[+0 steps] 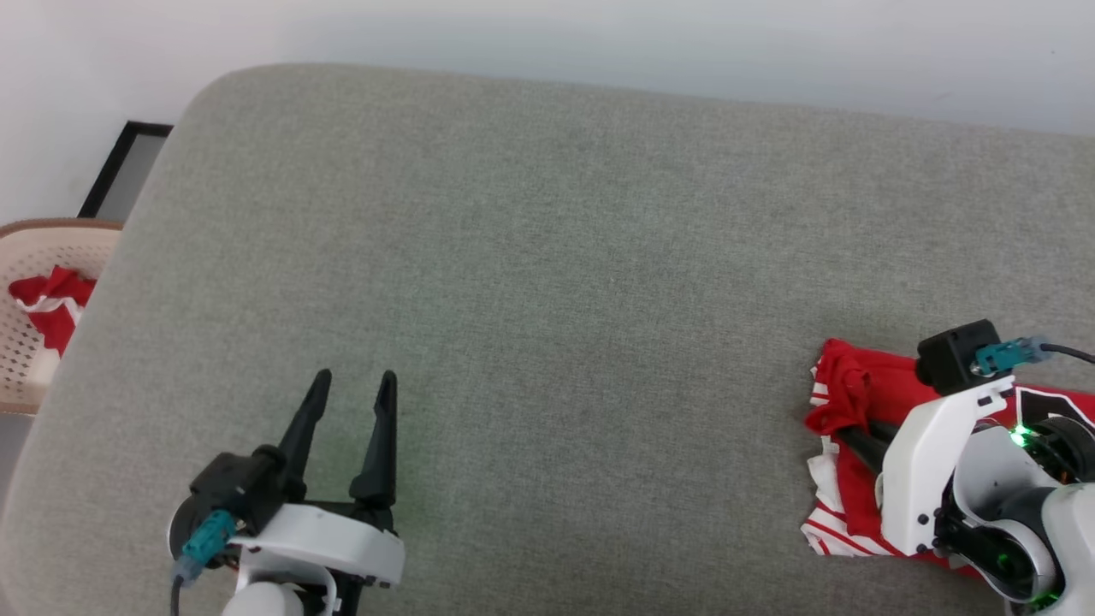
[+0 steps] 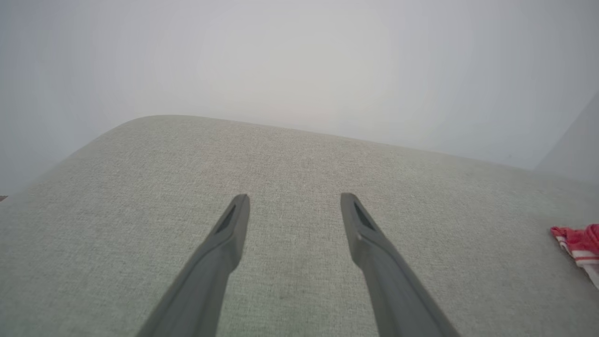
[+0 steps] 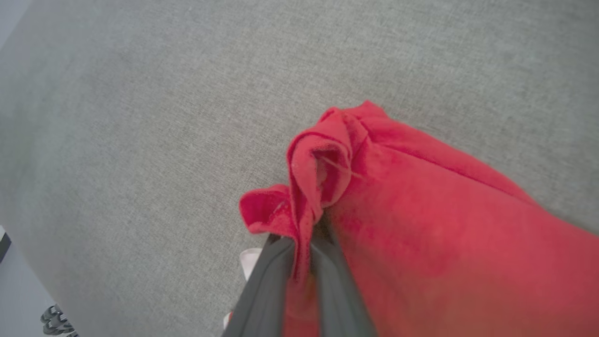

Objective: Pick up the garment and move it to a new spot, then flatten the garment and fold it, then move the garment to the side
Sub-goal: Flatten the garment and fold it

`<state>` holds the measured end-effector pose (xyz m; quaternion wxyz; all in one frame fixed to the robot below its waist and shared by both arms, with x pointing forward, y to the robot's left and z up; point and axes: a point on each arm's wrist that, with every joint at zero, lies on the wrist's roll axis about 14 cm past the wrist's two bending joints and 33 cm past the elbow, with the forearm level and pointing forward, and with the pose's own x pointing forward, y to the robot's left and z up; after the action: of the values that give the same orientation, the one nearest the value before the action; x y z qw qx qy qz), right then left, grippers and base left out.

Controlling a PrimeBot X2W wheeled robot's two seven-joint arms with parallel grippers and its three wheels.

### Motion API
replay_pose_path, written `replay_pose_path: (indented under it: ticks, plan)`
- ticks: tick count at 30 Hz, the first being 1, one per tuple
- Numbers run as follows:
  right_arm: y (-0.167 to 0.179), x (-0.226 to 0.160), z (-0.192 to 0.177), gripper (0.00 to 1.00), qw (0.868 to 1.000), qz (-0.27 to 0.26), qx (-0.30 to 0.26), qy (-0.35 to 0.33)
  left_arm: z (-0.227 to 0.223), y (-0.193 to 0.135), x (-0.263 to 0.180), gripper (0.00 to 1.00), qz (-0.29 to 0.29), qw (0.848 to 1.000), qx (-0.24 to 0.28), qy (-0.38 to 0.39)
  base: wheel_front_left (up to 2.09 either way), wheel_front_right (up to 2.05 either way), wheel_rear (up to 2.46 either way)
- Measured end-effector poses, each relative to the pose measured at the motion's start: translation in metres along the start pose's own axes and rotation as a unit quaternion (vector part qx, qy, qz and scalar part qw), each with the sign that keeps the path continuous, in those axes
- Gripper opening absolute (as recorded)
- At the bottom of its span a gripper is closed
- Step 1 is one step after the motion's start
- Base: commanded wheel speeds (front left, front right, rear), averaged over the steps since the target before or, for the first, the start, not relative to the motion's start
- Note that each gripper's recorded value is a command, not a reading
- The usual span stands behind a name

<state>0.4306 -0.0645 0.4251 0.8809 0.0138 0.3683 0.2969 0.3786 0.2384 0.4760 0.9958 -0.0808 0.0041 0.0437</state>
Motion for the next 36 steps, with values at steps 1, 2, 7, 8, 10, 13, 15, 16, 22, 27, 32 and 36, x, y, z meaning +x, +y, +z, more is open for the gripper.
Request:
replay_pose_path:
  ticks: [1,2,7,8,10,13,15,16,22,27,32,36]
  plan:
    - [0.001,0.002,0.0,0.35,1.0,0.002,0.0,-0.001,0.0,0.001,0.0,1.0,0.001,1.0,0.0,0.0,0.0,0.0,0.0]
    - [0.001,0.003,0.001,0.44,1.0,0.003,0.0,-0.003,0.0,0.002,0.001,1.0,0.001,1.0,0.0,0.001,0.0,0.0,0.0]
    - [-0.001,0.0,0.003,1.0,1.0,0.002,-0.001,-0.005,0.002,0.001,0.006,1.0,-0.006,1.0,0.004,0.0,0.0,0.0,0.0]
    - [-0.001,-0.002,0.004,1.0,1.0,0.002,0.003,-0.009,0.002,0.0,0.007,1.0,-0.009,1.0,0.004,-0.001,0.0,0.0,0.0]
    - [-0.002,-0.006,0.007,1.0,1.0,0.002,0.008,-0.017,0.002,-0.002,0.01,1.0,-0.014,1.0,0.004,-0.001,0.0,0.0,0.0]
    - [-0.002,-0.014,0.016,1.0,0.999,0.004,0.015,-0.037,0.002,-0.008,0.013,1.0,-0.025,1.0,0.003,-0.001,0.0,0.0,0.0]
    - [-0.003,-0.021,0.02,1.0,0.998,0.004,0.024,-0.05,0.001,-0.013,0.016,1.0,-0.032,0.999,0.001,0.0,0.0,0.0,0.0]
    - [-0.006,-0.025,0.022,1.0,0.998,0.001,0.026,-0.057,0.0,-0.015,0.017,1.0,-0.035,0.999,0.0,0.001,0.0,0.0,0.0]
    - [-0.033,-0.052,0.038,1.0,0.991,-0.04,0.031,-0.127,-0.006,-0.031,0.023,1.0,-0.059,0.998,-0.005,0.008,0.0,0.0,0.0]
    - [-0.077,-0.071,0.033,1.0,0.978,-0.11,0.027,-0.174,-0.015,-0.04,0.029,1.0,-0.073,0.997,-0.01,0.022,0.0,0.0,0.0]
    - [-0.092,-0.08,0.031,1.0,0.964,-0.144,0.03,-0.222,-0.015,-0.037,0.031,1.0,-0.07,0.997,-0.009,0.022,0.0,0.0,0.0]
    - [-0.093,-0.093,0.042,1.0,0.948,-0.156,0.023,-0.275,-0.015,-0.033,0.024,1.0,-0.065,0.998,-0.007,0.024,0.0,0.0,0.0]
